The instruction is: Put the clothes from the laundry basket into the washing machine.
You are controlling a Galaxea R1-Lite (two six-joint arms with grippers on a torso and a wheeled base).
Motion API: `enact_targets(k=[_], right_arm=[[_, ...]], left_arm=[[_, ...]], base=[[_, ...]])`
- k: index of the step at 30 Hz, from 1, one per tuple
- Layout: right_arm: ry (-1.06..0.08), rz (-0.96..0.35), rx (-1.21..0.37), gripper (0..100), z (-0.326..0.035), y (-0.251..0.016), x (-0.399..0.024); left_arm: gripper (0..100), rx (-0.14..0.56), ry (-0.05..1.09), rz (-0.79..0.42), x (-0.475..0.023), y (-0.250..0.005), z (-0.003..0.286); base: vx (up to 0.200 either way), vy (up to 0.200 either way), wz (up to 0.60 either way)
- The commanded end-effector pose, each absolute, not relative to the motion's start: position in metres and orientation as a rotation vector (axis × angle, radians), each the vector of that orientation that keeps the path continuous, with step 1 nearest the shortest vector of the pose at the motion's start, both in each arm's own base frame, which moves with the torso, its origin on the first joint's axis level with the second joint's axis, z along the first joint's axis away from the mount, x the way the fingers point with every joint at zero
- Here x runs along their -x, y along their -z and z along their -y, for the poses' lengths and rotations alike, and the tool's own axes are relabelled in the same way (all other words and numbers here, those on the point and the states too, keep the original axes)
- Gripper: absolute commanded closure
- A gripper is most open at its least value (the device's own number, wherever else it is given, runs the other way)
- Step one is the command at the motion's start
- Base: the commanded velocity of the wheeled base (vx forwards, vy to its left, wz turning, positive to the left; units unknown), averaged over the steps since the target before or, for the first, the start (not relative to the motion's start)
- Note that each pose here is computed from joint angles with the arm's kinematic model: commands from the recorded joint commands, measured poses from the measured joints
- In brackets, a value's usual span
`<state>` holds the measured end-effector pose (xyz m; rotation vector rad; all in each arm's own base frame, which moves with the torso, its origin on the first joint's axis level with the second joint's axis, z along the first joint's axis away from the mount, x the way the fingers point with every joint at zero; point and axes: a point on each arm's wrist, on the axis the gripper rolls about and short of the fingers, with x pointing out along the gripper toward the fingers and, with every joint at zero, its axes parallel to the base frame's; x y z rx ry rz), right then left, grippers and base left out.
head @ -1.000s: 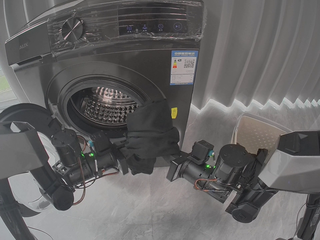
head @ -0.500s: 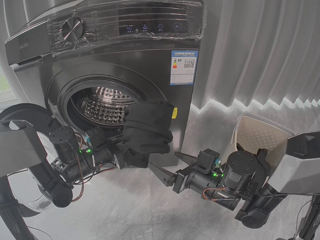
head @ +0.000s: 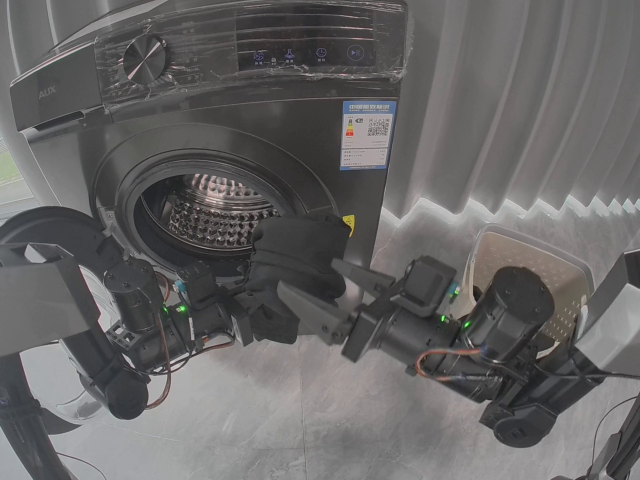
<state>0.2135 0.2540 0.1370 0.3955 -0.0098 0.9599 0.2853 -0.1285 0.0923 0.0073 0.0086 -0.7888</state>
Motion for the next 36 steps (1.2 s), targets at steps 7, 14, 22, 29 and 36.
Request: enact_targets(k=[7,14,22,29,36], right_arm=[[-0.826,-0.028,-0.383,0,-0.257,-0.093,-0.277],[-0.798,-0.068,-0.369,0,-0.255,-0.076,-0.283],[-0.813,-0.048,-0.375,0,-0.256,-0.087,-0.276],[-0.816,0.07,-0.368,0,-0.232,-0.137,-0.254],[-0.659,0.036,-0.237,0,-0.161,-0.134,-0.24]], left_arm=[[100,-0.007,0.848,-0.005,-0.261,-0.101,0.136],[100,-0.004,0.844,0.021,-0.254,-0.111,0.13],[100,-0.004,0.844,0.022,-0.254,-0.112,0.13],[100,-0.003,0.802,0.014,-0.26,-0.11,0.12],[100,0.0,0.767,-0.003,-0.264,-0.105,0.112]], base=[[0.0,0.0,0.0],[0.0,0.0,0.0],[0.0,0.0,0.0],[0.0,0.0,0.0],[0.0,0.0,0.0]])
